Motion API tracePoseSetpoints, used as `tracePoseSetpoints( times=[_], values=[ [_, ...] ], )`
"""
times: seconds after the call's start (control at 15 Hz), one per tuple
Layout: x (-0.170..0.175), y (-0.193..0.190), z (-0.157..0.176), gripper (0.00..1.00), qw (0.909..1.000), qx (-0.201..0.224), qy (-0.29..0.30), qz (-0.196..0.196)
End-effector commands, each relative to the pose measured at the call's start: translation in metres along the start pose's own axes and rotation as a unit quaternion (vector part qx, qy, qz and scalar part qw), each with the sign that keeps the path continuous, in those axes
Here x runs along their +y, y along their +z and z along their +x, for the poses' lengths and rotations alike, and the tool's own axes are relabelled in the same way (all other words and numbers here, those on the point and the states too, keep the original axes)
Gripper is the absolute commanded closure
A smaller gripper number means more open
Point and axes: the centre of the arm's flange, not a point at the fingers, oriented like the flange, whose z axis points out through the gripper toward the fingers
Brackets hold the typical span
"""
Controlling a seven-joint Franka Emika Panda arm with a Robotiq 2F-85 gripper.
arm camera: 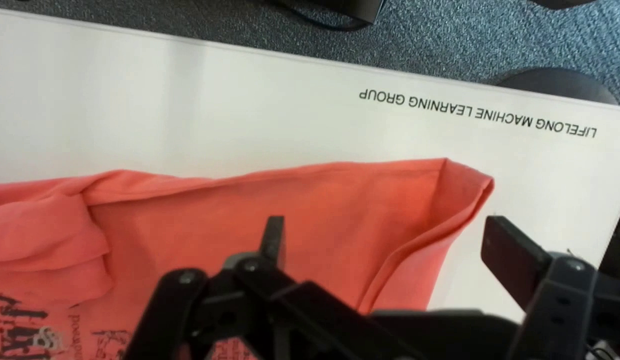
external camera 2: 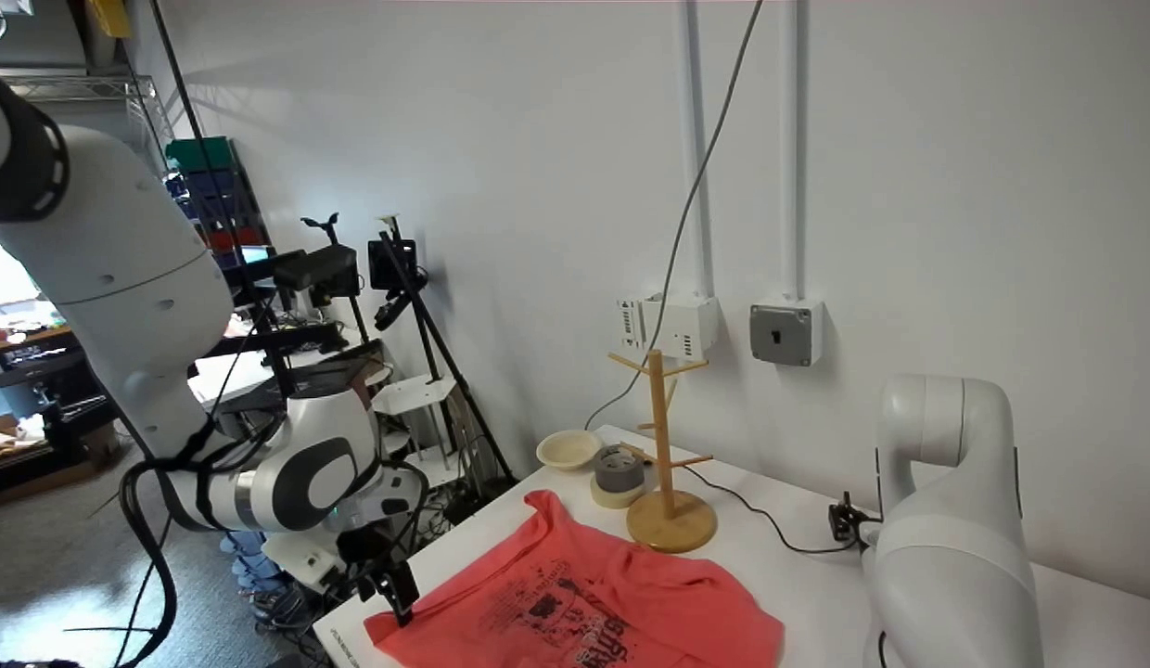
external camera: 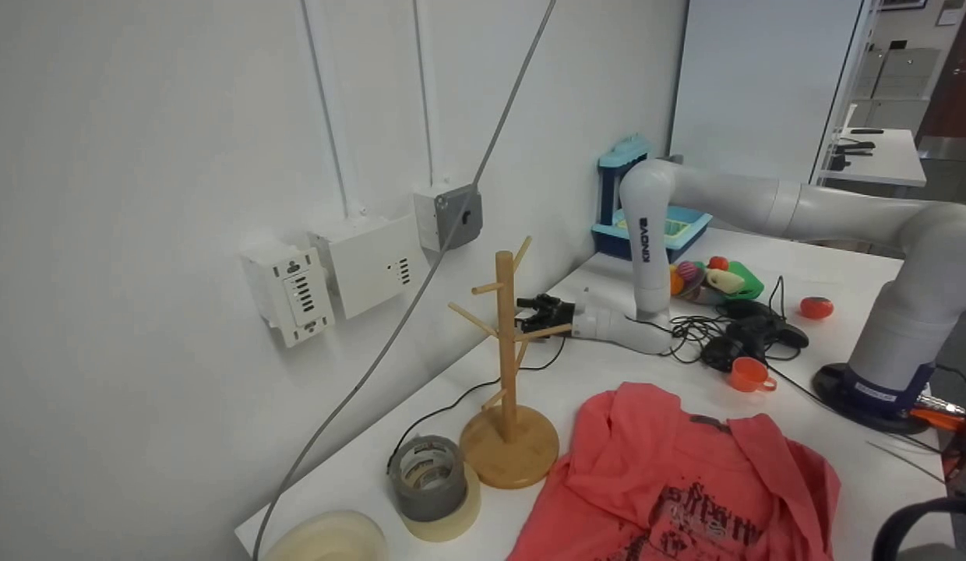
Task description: Fold the sweatshirt from left to right
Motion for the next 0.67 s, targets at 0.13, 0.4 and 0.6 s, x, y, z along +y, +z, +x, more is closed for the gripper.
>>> tracePoseSetpoints(
  times=[0.13, 0.4, 0.6],
  values=[
    [-0.021, 0.04, 0.018, 0.0, 0.9998, -0.009, -0.001, 0.02],
    [-0.033, 0.057, 0.03, 0.0, 0.9995, -0.005, 0.0, 0.031],
    [-0.039, 0.074, 0.032, 0.0, 0.9993, -0.011, 0.009, 0.035]
  ],
)
